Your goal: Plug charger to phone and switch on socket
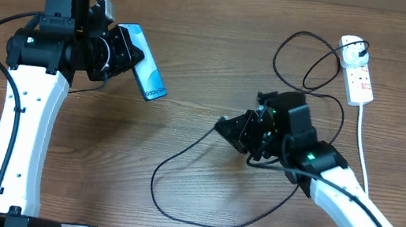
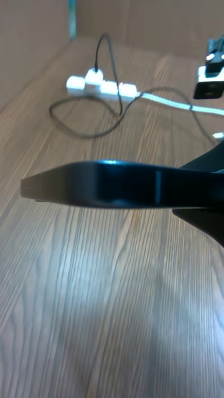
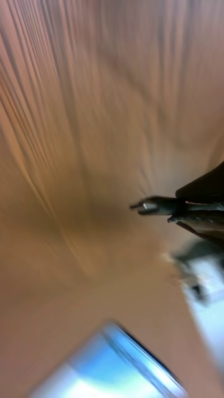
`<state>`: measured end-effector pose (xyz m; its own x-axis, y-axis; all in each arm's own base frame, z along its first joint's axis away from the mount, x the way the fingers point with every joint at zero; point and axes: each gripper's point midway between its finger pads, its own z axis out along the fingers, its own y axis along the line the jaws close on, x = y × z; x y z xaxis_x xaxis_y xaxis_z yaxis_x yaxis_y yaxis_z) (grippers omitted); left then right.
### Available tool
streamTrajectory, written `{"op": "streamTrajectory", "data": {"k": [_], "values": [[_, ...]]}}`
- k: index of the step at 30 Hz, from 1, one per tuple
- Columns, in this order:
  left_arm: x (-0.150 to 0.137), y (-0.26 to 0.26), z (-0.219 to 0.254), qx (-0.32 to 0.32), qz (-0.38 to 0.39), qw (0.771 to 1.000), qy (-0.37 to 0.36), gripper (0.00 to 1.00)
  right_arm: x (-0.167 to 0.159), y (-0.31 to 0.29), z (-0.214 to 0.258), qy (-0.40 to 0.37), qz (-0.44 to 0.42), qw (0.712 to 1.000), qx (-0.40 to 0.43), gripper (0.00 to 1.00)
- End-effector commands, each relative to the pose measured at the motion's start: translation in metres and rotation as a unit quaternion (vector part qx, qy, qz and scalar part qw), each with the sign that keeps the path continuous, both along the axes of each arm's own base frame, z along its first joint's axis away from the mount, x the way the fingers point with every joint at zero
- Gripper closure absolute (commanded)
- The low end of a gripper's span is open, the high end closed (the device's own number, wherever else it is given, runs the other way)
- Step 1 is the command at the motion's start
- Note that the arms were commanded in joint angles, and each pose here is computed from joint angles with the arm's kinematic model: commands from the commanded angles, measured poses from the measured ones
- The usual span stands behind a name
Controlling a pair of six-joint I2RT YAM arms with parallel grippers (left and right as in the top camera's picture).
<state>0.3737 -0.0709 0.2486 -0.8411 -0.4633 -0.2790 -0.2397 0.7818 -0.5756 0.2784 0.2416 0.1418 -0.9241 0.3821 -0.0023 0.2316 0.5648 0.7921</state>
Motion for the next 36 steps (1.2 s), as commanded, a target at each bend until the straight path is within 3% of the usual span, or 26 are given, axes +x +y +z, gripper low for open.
{"op": "streamTrajectory", "data": {"k": [1,11,19,22,27,36], "values": [[0.001,0.009,0.002,0.035,-0.008,0.999,-0.017,0.96,0.028,-0.028,-0.032,-0.012,-0.086,0.992,-0.092,0.96],[-0.001,0.009,0.0,0.034,-0.008,0.999,-0.011,0.96,0.038,-0.062,-0.108,0.074,-0.188,0.96,-0.191,0.96],[-0.002,0.009,0.0,0.034,-0.009,0.999,-0.009,0.96,0.045,-0.085,-0.117,0.076,-0.257,0.936,-0.229,0.96],[-0.002,0.009,0.0,0.034,-0.008,0.999,-0.009,0.96,0.045,-0.076,-0.115,0.079,-0.245,0.943,-0.209,0.76],[-0.002,0.008,0.0,0.033,-0.009,0.999,-0.008,0.96,0.045,-0.055,-0.109,0.087,-0.216,0.959,-0.161,0.53],[-0.007,0.008,-0.003,0.033,-0.009,0.999,0.004,0.96,0.043,-0.053,-0.136,0.134,-0.24,0.949,-0.157,0.51]]}}
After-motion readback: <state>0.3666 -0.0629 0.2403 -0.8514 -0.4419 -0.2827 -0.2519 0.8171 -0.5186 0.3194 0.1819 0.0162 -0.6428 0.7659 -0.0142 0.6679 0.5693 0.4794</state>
